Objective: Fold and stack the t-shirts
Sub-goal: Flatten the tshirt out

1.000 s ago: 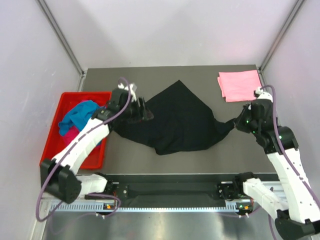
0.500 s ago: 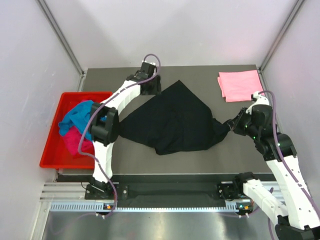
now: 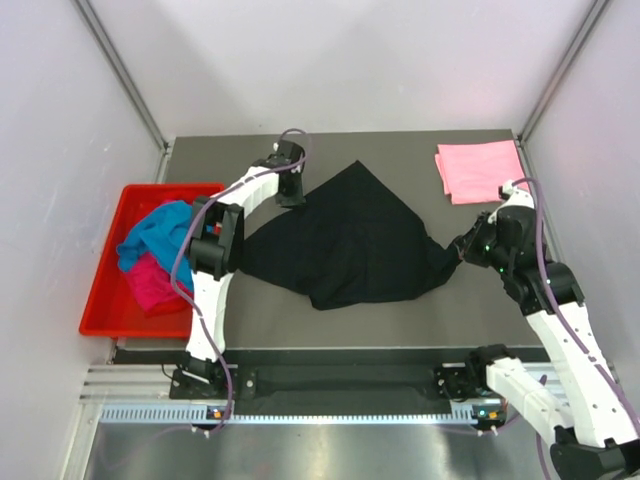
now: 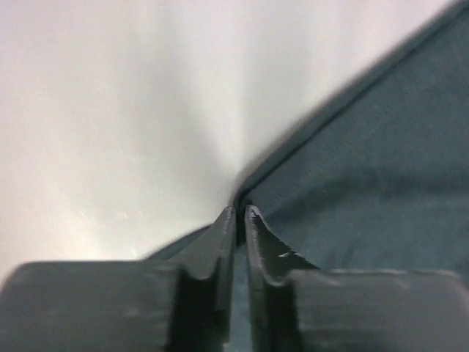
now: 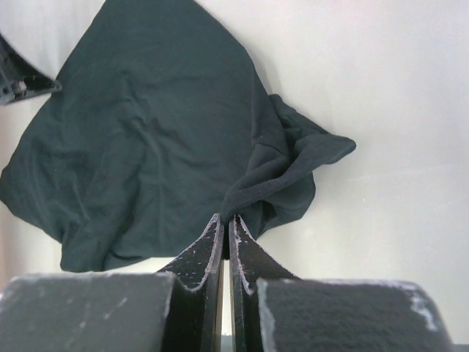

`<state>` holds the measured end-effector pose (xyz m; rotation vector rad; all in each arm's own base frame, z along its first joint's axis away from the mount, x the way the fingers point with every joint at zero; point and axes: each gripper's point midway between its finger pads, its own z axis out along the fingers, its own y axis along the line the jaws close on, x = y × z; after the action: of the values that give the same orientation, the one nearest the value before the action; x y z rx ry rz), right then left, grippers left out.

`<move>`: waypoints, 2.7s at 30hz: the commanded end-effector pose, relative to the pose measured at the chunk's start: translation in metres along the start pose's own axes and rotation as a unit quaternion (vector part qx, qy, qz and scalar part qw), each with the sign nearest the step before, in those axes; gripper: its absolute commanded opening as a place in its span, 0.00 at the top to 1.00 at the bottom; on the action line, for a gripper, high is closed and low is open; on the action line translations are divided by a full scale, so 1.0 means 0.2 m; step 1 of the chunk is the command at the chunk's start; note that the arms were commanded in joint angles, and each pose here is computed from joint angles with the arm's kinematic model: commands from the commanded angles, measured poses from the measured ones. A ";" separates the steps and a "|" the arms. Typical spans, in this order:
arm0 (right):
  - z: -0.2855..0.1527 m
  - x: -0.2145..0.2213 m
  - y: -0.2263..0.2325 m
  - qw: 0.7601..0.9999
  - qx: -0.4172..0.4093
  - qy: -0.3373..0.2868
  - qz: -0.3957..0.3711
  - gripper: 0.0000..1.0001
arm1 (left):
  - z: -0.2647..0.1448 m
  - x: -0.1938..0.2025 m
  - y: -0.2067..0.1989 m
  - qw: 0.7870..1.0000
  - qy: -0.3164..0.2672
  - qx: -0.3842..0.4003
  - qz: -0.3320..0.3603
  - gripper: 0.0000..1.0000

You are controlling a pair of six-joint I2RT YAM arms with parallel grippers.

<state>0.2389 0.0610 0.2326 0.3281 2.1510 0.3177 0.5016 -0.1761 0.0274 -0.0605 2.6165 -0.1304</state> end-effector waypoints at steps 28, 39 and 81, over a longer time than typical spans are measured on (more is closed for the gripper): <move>0.06 -0.04 0.10 0.999 -0.052 -0.010 0.004 1.00 | -0.70 -0.21 0.01 0.991 -0.083 0.076 0.073 0.45; 0.10 -0.04 0.17 0.997 -0.081 0.001 0.007 1.00 | -0.35 -0.36 -0.09 0.969 -0.105 0.169 0.149 0.45; 0.18 -0.01 0.16 0.997 -0.077 0.006 0.003 1.00 | 0.14 -0.01 0.02 0.990 0.014 0.058 0.126 0.92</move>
<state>0.2680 0.0948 0.2132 0.2470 2.1848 0.4747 0.5377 -0.1875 0.0307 0.3628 2.4979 -0.2608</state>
